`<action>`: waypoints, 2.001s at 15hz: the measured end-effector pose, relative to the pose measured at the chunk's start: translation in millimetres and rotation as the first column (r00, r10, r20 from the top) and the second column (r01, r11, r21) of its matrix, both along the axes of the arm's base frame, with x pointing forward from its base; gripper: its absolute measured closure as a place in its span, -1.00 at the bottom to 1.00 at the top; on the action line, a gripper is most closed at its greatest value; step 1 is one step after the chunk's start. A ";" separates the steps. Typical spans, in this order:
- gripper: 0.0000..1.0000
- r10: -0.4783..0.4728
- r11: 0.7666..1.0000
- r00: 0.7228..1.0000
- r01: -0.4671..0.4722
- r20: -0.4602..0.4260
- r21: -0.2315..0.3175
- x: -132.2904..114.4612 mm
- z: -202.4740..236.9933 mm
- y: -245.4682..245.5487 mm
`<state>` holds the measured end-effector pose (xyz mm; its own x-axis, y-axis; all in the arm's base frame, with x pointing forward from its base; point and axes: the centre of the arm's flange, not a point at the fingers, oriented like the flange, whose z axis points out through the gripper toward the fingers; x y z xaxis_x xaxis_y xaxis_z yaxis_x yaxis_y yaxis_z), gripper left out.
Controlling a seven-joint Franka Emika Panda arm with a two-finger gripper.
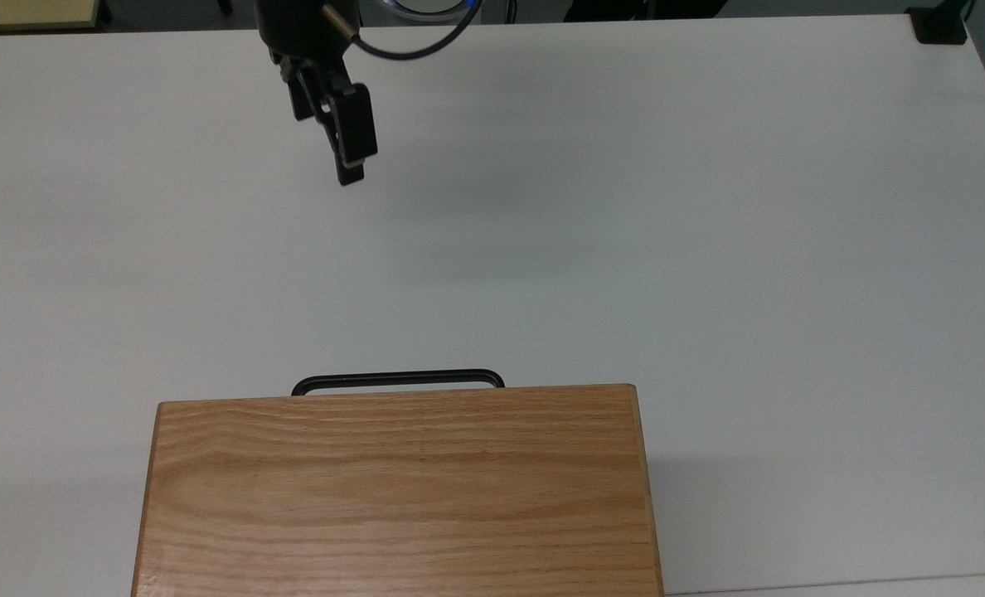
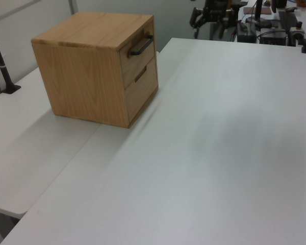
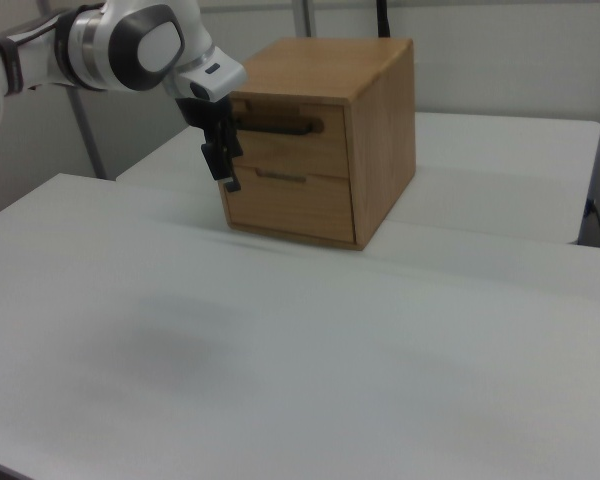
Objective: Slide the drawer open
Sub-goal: 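Move the gripper down toward the black handle of the upper drawer, then close the gripper around the black bar handle, then pull the handle outward, sliding the upper drawer out of the cabinet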
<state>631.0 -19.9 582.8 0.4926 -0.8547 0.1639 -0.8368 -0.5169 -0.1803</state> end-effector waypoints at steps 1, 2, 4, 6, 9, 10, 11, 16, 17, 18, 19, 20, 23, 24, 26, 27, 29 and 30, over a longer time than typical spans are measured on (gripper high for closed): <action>-1.00 -0.055 0.998 0.998 0.055 0.028 0.017 5.6 -2.6 2.2; -1.00 -0.107 0.994 0.992 0.105 0.060 0.037 12.0 -5.4 6.3; -1.00 -0.205 0.976 0.969 0.193 0.136 0.097 29.4 -15.8 29.9; -1.00 -0.303 0.947 0.927 0.266 0.220 0.182 48.0 -27.8 51.6; -0.93 -0.387 0.910 0.858 0.296 0.339 0.291 69.1 -38.2 63.8; -0.93 -0.394 0.906 0.840 0.286 0.374 0.312 73.7 -39.7 64.5; -0.91 -0.399 0.903 0.817 0.270 0.417 0.334 79.1 -42.1 64.8; -0.58 -0.406 0.897 0.747 0.216 0.527 0.385 99.3 -63.3 66.5; -0.48 -0.407 0.897 0.746 0.216 0.527 0.386 102.7 -66.4 66.9; -0.19 -0.414 0.893 0.742 0.219 0.527 0.393 106.0 -67.4 67.1; -0.19 -0.423 0.889 0.737 0.224 0.527 0.401 107.9 -66.8 66.9; -0.07 -0.426 0.887 0.735 0.225 0.528 0.403 108.5 -65.3 66.2; 0.67 -0.437 0.882 0.737 0.238 0.516 0.407 108.6 -68.8 63.8; 0.67 -0.439 0.881 0.736 0.240 0.515 0.408 108.6 -68.9 63.8; 0.67 -0.440 0.881 0.736 0.240 0.515 0.408 108.6 -69.1 63.8; 0.67 -0.440 0.881 0.736 0.241 0.514 0.408 108.6 -69.1 63.7; 0.67 -0.442 0.880 0.736 0.242 0.514 0.410 108.5 -68.9 63.7; 0.67 -0.446 0.876 0.735 0.244 0.511 0.415 108.0 -68.6 63.3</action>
